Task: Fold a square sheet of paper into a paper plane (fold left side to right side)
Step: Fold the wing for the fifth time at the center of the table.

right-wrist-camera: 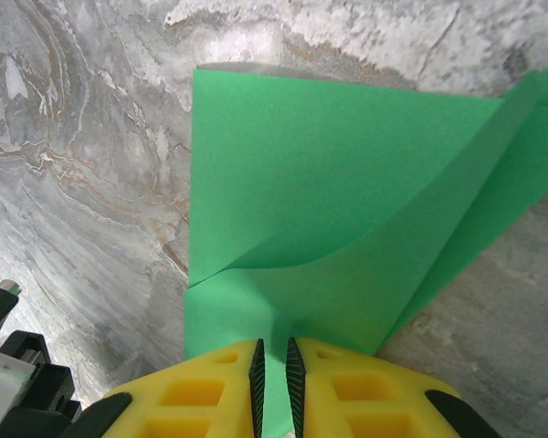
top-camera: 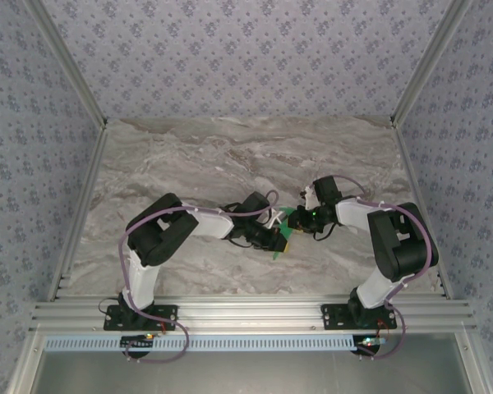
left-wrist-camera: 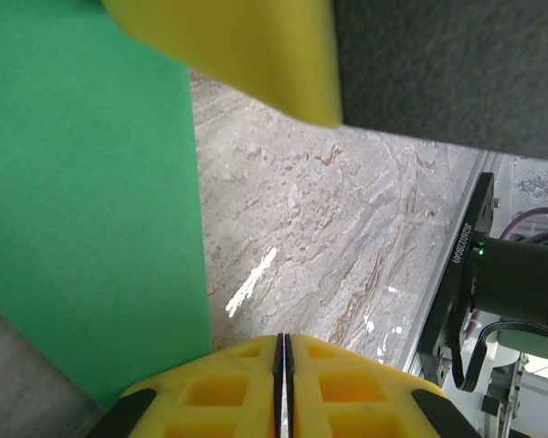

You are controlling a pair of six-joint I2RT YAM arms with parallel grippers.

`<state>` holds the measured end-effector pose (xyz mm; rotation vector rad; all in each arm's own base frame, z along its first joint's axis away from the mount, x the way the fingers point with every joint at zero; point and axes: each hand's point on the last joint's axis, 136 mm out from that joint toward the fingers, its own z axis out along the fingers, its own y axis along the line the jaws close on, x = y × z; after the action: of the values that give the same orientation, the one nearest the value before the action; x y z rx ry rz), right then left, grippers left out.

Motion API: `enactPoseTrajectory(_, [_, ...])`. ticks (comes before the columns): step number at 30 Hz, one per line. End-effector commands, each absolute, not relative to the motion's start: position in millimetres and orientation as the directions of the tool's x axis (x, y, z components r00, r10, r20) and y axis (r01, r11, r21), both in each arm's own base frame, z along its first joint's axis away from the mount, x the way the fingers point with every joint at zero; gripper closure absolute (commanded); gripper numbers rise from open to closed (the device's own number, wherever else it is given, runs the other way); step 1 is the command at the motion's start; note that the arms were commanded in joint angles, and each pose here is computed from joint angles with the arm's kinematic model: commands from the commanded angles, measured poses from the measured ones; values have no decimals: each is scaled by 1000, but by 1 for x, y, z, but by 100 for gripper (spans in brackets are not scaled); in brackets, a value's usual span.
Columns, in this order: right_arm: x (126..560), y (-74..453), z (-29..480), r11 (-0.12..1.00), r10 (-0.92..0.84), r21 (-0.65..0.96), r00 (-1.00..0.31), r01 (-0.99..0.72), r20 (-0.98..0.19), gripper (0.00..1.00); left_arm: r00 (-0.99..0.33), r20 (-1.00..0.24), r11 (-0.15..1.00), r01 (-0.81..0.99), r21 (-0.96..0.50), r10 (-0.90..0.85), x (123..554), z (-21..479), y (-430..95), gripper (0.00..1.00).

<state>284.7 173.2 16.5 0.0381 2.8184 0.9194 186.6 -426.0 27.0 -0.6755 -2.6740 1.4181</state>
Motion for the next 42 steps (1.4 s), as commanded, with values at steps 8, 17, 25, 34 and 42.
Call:
enactPoseTrajectory(8, [264, 150, -11, 886, 75, 463, -996, 41, -55, 82, -901, -60, 575, 324, -751, 429, 151, 3, -406, 89])
enactPoseTrajectory(17, [265, 149, -14, 893, 72, 448, -997, 48, -37, 83, -875, -26, 594, 350, -725, 483, 121, 2, -395, 89])
enactPoseTrajectory(25, [264, 148, -18, 898, 69, 438, -997, 53, -21, 83, -876, -31, 597, 354, -720, 481, 115, 6, -390, 89])
enactPoseTrajectory(34, [266, 148, -17, 900, 66, 434, -998, 51, -19, 83, -872, -32, 599, 362, -714, 489, 111, 9, -386, 89])
enactPoseTrajectory(42, [267, 150, -15, 896, 63, 442, -998, 47, -22, 83, -866, -127, 541, 410, -734, 484, 122, 46, -395, 89])
